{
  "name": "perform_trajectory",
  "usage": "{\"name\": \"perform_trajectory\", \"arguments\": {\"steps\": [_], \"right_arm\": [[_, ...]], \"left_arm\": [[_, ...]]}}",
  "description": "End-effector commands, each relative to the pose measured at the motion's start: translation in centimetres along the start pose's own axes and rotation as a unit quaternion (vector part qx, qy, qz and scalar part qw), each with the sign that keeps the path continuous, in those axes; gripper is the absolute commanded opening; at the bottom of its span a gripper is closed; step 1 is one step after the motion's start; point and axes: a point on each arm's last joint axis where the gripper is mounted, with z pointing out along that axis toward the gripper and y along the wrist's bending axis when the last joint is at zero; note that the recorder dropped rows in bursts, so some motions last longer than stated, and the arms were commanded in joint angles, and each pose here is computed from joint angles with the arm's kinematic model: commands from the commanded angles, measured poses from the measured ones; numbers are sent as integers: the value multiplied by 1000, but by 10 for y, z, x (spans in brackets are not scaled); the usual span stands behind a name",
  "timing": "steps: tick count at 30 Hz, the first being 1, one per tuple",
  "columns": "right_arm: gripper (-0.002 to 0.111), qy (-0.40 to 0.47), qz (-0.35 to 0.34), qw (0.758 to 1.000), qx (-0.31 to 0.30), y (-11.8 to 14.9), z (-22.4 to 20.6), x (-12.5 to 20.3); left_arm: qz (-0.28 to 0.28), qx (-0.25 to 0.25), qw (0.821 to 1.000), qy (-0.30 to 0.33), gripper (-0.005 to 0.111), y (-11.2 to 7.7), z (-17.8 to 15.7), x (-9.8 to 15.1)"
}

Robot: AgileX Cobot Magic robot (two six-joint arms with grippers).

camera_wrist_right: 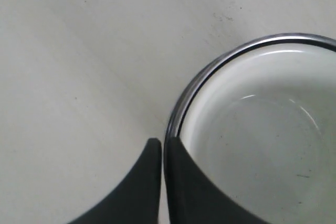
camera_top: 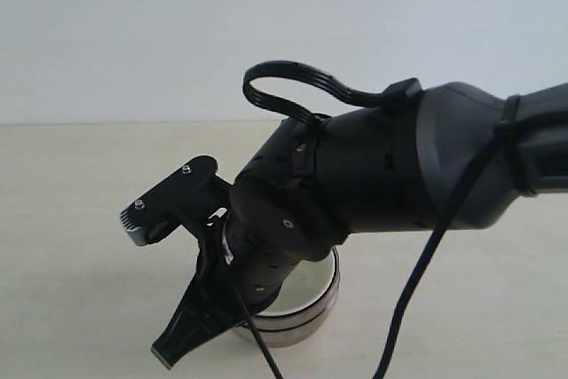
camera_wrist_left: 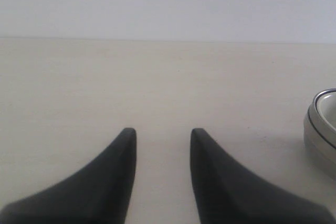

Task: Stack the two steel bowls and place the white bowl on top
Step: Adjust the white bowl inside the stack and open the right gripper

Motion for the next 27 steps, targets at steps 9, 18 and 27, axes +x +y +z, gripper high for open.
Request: {"name": "perform_trajectory", "arguments": {"steps": [9, 18, 27], "right_arm": [[0, 27, -18, 999, 24, -5, -13, 4], [0, 29, -12, 999, 26, -6, -14, 5], [0, 43, -13, 999, 30, -5, -3, 8]], "left_arm": [[1, -1, 1000, 1, 32, 0, 0, 1], [1, -1, 1000, 1, 32, 0, 0, 1], [1, -1, 1000, 1, 32, 0, 0, 1]]}}
